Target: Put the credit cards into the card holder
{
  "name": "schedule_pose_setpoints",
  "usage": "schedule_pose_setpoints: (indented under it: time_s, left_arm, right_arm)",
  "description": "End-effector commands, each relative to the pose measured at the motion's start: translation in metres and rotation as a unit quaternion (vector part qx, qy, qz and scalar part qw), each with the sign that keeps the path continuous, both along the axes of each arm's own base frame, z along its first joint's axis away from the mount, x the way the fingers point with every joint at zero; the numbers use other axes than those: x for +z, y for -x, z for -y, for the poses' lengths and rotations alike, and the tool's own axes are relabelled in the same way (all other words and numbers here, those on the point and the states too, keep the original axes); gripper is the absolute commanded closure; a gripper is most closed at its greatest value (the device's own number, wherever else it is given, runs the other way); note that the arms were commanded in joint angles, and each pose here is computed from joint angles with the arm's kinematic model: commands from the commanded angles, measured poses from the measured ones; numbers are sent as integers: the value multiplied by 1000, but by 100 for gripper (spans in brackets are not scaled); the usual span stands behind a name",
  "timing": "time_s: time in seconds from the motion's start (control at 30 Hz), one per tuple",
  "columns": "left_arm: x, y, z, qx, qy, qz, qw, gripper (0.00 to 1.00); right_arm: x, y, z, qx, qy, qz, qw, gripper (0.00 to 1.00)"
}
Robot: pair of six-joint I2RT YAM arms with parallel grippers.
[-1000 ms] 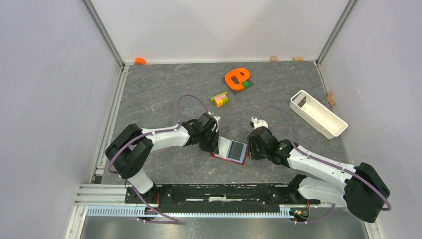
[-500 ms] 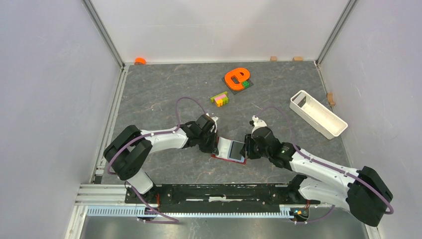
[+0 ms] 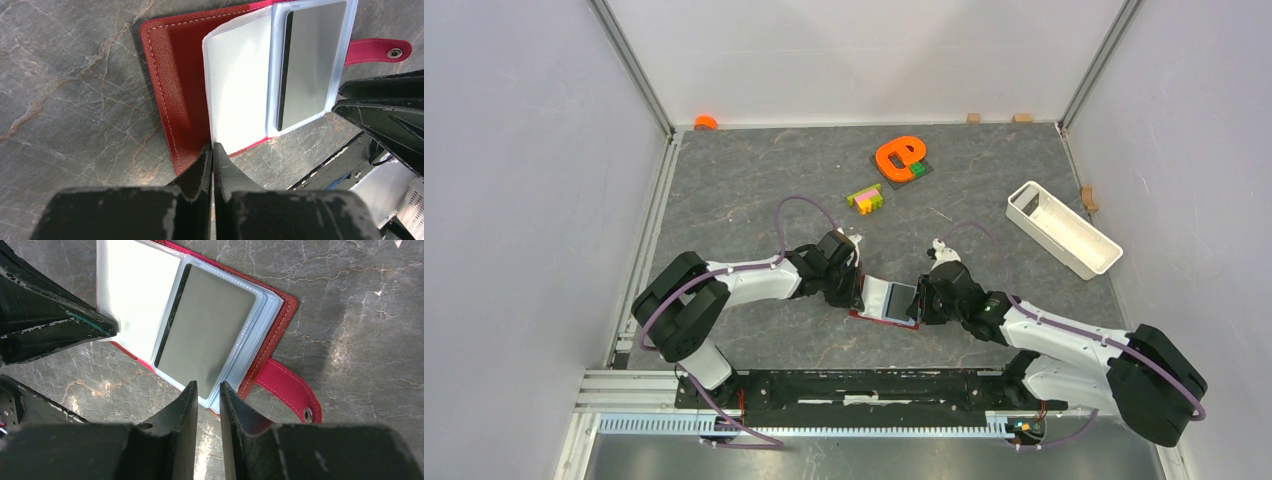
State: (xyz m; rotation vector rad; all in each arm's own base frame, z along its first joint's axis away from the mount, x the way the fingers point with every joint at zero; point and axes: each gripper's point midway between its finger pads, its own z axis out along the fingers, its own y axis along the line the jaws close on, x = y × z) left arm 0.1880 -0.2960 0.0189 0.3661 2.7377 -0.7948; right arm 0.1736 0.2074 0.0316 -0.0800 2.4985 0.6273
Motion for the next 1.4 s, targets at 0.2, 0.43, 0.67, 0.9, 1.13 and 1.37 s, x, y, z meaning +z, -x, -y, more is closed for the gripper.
schedule_pose_setpoints:
  time_s: [0.2,0.43,0.67,0.9,1.13,1.37]
  left_arm:
    - [2,9,1,1,13,-14,1000,96]
    - [0,10,0,-1,14,-17,1000,98]
    - [-2,12,1,-4,15,-21,1000,98]
    - [-2,12,3,-7,19,-24,1000,98]
    - [-3,12,5,-10,22,-26,999,98]
    - [-4,13,6,-11,25,-29,999,98]
  right_arm:
    - [-13,1,-7,-25,-44,-14,999,74]
    - [-5,0,-22,-28,-121,-5,992,73]
    - [16,-9,-31,-16,-150,35,988,74]
    - [34,-17,-41,6,-168,64,984,75]
    - [47,-21,-55,37,-174,79,981,75]
    - [54,-24,-68,63,-174,88,979,74]
